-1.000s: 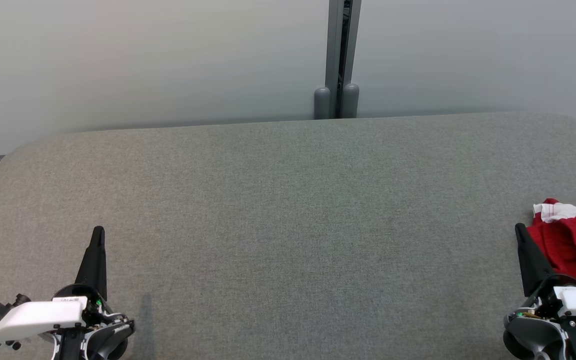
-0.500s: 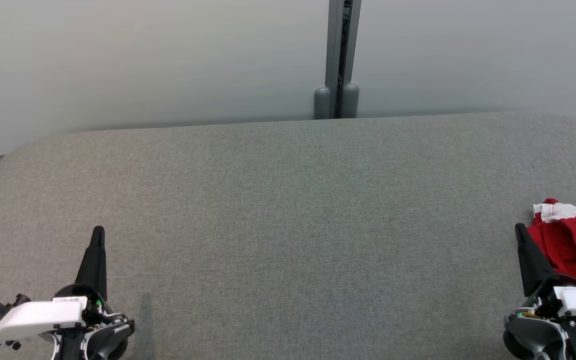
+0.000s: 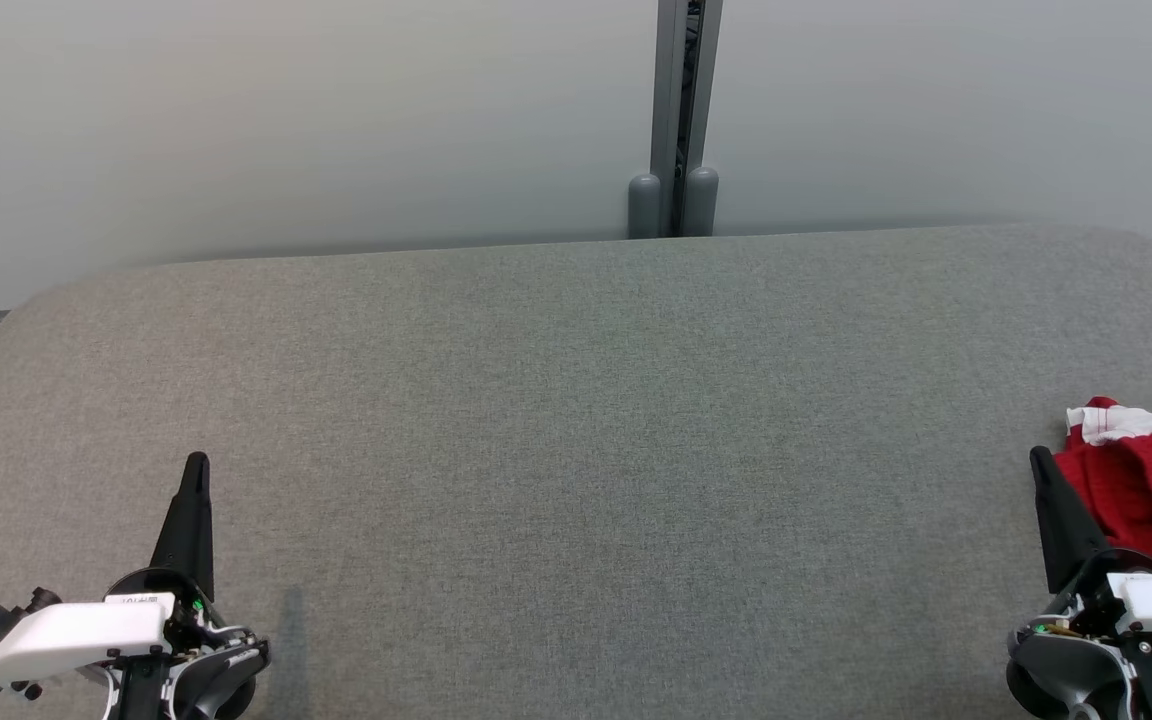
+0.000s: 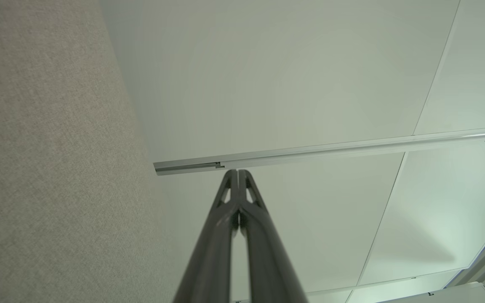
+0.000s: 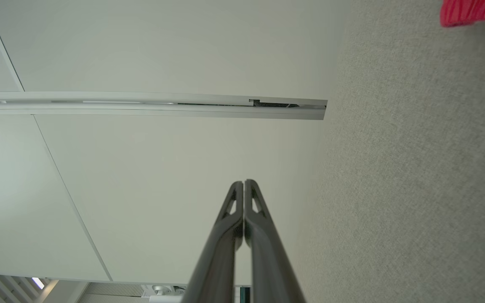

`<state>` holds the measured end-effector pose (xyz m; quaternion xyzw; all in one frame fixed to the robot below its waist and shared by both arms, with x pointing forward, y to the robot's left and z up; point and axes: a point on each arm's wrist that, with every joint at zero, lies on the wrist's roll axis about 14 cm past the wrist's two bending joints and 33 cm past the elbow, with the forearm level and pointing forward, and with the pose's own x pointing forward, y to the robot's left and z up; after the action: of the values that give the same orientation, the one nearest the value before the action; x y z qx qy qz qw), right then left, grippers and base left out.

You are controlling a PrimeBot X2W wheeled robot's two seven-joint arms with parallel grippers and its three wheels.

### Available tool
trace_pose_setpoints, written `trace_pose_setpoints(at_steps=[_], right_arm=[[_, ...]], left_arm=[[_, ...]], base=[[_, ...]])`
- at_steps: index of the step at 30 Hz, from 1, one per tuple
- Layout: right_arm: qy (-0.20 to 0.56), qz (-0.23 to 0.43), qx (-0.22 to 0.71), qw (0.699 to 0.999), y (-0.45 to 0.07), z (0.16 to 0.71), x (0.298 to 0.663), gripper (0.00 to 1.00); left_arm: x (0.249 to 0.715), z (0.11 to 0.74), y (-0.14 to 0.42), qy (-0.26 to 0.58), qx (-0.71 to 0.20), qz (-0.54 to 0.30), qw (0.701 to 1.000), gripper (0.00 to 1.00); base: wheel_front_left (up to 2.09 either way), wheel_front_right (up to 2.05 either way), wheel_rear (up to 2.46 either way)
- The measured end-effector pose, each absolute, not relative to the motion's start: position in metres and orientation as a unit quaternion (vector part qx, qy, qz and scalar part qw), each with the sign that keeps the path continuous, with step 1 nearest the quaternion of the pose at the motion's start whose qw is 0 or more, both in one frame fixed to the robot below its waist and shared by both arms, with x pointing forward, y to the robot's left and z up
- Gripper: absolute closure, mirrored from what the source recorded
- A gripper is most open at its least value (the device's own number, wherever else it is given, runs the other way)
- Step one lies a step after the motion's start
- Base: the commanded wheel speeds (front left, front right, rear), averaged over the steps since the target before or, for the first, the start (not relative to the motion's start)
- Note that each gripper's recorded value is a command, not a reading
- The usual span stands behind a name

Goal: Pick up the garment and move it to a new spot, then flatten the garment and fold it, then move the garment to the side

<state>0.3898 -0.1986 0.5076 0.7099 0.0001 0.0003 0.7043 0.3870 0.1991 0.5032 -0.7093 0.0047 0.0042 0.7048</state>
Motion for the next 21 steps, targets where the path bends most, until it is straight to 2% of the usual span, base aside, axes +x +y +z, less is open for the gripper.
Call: trace_pose_setpoints(at_steps=[21], right_arm=[[0.000, 0.000, 0.710, 0.704, -0.1986, 0.5076, 0.3898, 1.00]], left_arm=[[0.3870, 0.5032, 0.1991, 0.005, -0.709, 0.004, 0.705, 1.00]], base=[[0.00, 0.00, 0.00]])
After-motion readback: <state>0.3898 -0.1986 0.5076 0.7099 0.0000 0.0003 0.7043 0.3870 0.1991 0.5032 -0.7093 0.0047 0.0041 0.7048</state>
